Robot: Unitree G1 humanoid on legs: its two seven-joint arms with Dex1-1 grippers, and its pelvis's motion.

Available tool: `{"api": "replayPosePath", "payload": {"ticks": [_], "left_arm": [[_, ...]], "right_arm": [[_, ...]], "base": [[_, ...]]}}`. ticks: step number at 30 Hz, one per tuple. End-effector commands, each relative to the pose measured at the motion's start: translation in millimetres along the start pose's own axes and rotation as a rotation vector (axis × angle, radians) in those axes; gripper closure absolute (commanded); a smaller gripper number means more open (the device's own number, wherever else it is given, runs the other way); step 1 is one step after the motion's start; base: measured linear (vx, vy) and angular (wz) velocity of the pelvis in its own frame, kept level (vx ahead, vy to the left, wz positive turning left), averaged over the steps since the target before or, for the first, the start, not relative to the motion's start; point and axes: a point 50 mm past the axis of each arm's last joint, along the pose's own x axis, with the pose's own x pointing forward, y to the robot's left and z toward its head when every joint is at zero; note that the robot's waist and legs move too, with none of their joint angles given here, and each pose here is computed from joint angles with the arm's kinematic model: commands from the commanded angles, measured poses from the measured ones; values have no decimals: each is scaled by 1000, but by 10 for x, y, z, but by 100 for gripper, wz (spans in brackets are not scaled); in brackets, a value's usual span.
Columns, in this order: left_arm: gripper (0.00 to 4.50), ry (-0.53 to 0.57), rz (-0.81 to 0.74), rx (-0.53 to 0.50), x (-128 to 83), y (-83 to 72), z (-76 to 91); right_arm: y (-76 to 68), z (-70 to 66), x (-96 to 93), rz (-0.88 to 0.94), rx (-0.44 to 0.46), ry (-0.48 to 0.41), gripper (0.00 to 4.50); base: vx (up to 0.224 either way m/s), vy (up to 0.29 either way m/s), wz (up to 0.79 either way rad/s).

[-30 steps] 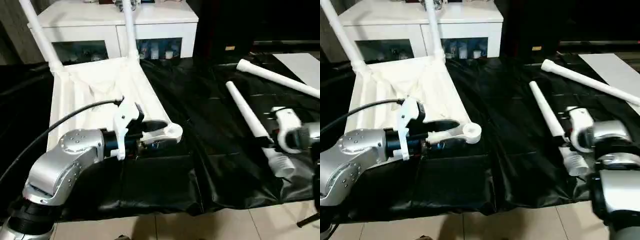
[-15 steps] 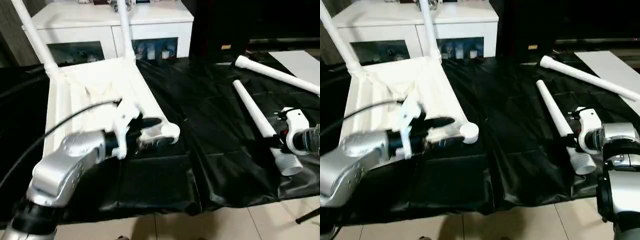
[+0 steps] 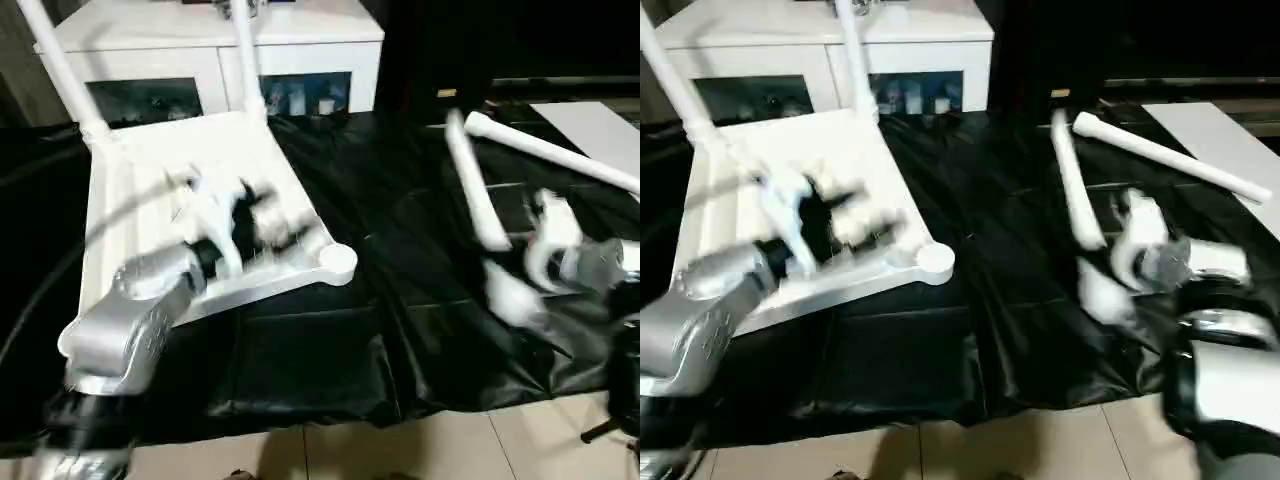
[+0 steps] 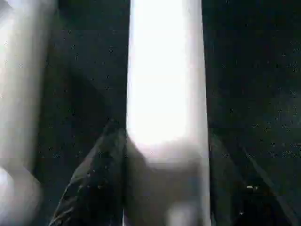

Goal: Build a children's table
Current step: Insert table leg to table base

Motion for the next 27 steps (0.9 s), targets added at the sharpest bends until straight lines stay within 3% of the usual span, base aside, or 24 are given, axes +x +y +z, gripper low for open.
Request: {"api": "replayPosePath", "payload": {"ticks": [1, 2, 4, 5, 7, 9, 17, 27], "left_arm": [[0, -32, 37, -69, 41, 8, 61], [0, -43, 25, -104, 64, -17, 77], [0, -64, -62, -229, 165, -143, 130], [0, -64, -62, -229, 165, -143, 130], [0, -62, -200, -340, 274, -321, 194], [0, -70, -245, -368, 336, -393, 248], [0, -73, -350, -406, 385, -529, 356], [0, -31, -409, -425, 422, -642, 314]], "right_arm": [[230, 273, -11, 131, 1, -141, 266], [315, 263, -2, 200, 7, -131, 266], [702, 178, -43, 522, 2, -93, 266], [702, 178, -43, 522, 2, -93, 267], [1040, 33, -162, 799, -29, -44, 267], [1147, -35, -205, 880, -37, -25, 267], [1284, -148, -291, 956, -54, 12, 267], [1361, -247, -310, 957, -128, 62, 267]], "base": [[0, 0, 0], [0, 0, 0], [0, 0, 0], [0, 0, 0], [0, 0, 0], [0, 0, 0], [0, 0, 0], [0, 0, 0]]}}
